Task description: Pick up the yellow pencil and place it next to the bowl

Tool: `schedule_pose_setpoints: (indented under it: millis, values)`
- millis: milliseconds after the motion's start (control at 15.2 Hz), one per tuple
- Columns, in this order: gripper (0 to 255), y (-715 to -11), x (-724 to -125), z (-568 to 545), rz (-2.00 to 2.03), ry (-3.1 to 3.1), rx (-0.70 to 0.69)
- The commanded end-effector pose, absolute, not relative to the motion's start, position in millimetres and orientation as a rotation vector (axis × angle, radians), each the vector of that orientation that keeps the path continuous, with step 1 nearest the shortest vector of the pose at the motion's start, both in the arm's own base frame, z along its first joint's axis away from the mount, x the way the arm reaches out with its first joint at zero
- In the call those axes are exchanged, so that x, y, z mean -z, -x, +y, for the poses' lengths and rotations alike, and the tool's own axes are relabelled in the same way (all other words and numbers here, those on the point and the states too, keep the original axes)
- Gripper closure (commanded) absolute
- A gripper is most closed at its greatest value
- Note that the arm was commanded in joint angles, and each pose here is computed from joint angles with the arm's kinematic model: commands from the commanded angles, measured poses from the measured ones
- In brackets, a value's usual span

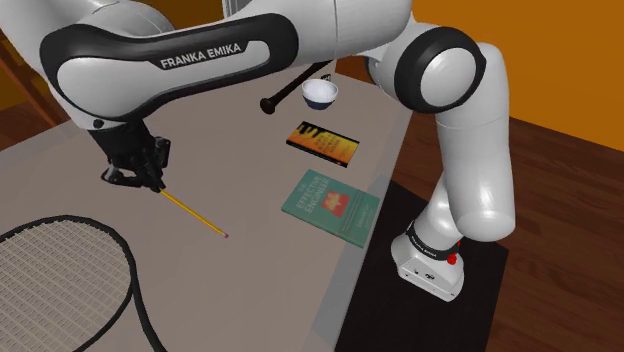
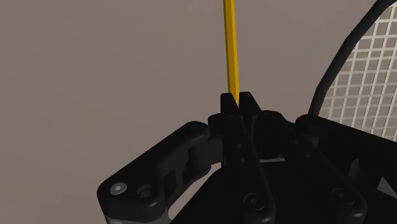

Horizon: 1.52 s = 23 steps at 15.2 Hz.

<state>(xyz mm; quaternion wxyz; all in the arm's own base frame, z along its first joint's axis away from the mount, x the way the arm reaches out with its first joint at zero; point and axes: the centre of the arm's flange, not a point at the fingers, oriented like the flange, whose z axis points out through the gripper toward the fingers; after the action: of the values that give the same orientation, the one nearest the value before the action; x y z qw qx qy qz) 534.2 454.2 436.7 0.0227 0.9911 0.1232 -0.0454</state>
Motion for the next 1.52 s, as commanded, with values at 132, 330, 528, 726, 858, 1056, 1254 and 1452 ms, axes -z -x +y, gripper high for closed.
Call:
schedule_pose_setpoints:
  millis: [132, 330, 528, 726, 858, 1056, 1254, 1452]
  values:
    - [255, -533, -457, 456, 0.382, -3.069, 0.141]
    - [255, -533, -473, 456, 0.382, -3.069, 0.141]
    - [255, -536, -483, 442, 0.382, -3.069, 0.141]
    - [255, -542, -483, 403, 0.382, -3.069, 0.141]
    - [255, -546, -483, 377, 0.382, -3.069, 0.141]
    - [255, -552, -483, 338, 0.382, -3.069, 0.141]
    - [255, -559, -483, 299, 0.382, -3.069, 0.141]
    - [255, -565, -483, 260, 0.382, -3.069, 0.141]
